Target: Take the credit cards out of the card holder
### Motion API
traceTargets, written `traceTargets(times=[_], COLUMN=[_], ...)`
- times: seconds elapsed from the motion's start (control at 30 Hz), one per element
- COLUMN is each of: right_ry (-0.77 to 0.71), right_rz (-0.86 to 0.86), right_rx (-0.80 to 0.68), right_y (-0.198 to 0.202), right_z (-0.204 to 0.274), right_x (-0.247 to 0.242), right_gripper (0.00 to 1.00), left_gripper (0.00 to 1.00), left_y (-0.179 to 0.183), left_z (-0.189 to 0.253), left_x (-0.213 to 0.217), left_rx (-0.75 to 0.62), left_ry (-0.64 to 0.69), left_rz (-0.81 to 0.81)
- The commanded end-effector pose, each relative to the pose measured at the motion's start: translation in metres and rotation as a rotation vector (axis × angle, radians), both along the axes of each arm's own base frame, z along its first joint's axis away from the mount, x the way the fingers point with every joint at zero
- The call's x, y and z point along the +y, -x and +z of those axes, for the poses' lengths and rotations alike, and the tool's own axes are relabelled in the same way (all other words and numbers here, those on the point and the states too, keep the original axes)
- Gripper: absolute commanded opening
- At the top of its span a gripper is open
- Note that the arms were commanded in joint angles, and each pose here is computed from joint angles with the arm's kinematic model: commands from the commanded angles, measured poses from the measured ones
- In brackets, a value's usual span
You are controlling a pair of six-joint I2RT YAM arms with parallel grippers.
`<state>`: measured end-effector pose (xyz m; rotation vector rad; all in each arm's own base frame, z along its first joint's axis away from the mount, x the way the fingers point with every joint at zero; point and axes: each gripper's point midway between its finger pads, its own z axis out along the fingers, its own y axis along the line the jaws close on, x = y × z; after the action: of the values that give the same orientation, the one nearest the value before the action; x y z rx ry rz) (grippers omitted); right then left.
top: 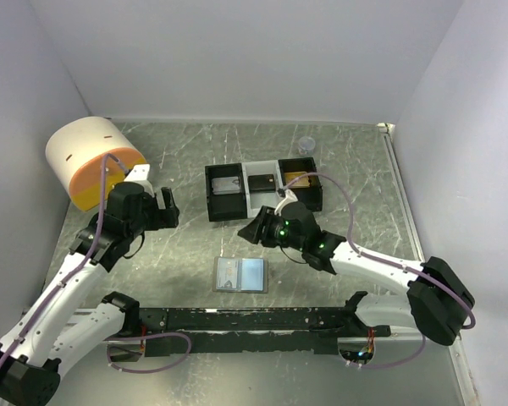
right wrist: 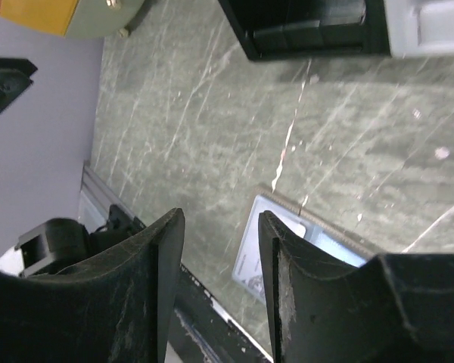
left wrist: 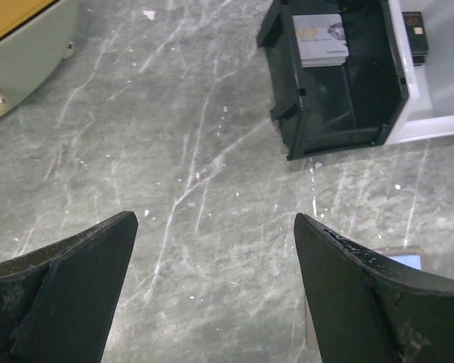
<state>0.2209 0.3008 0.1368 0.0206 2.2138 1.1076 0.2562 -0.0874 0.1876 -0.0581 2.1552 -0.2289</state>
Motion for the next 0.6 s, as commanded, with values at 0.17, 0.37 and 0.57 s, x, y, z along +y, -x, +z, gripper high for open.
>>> traceTargets(times=[0.17, 0.37, 0.57], right_ry=[-0.022, -0.018, -0.039], right_rz=[0.05, 0.088, 0.077], right_rx=[0.132, 0.166, 0.204], right_y=[0.041, 0.061, 0.07], right_z=[-0.034, -0.058, -0.071], right_x=[0.008, 0.022, 0.027], right_gripper=[0.42, 0.4, 0.37], left_gripper=[0.89, 0.84, 0.8], left_y=[0.017, 0.036, 0.052], left_z=[-0.007, -0.031, -0.054], left_x=[-0.068, -0.094, -0.11], left_rx=[0.078, 0.154, 0.213], left_ry=[0.283, 0.429, 0.503], left_rz=[-0.263, -0.332, -0.383])
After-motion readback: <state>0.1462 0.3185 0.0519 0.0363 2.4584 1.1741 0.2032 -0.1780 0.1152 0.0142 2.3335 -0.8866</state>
